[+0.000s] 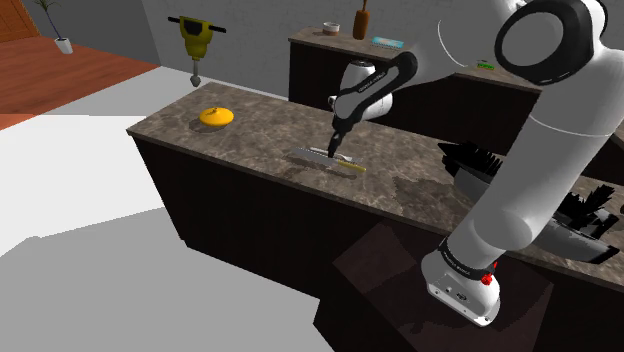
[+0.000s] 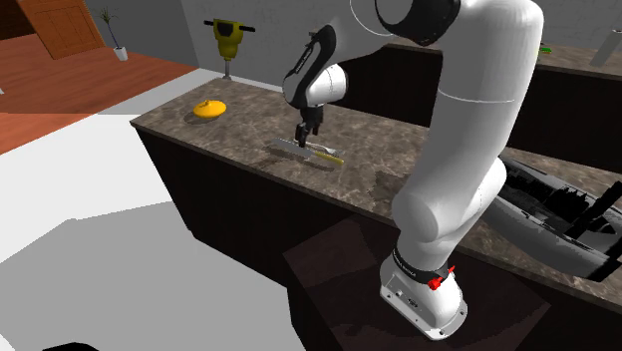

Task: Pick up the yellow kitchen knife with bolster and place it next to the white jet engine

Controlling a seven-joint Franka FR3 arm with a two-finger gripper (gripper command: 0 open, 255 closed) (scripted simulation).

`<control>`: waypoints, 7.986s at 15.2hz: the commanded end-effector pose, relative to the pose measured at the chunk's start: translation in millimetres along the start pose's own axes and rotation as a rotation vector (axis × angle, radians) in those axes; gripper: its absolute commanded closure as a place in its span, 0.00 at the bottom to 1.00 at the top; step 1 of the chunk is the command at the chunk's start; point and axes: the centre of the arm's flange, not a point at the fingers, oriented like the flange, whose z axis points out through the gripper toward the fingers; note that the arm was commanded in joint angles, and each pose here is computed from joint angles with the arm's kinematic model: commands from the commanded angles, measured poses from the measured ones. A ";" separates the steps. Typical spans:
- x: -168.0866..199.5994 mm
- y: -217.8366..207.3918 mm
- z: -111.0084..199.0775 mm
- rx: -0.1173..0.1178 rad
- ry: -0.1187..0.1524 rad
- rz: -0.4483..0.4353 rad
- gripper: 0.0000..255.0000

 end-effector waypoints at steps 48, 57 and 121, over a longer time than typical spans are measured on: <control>30.4 9.6 -40.7 -0.001 0.003 -0.050 1.00; 35.1 10.7 -88.0 -0.001 0.003 -0.050 1.00; -276.5 274.3 -281.9 -0.001 0.003 -0.050 1.00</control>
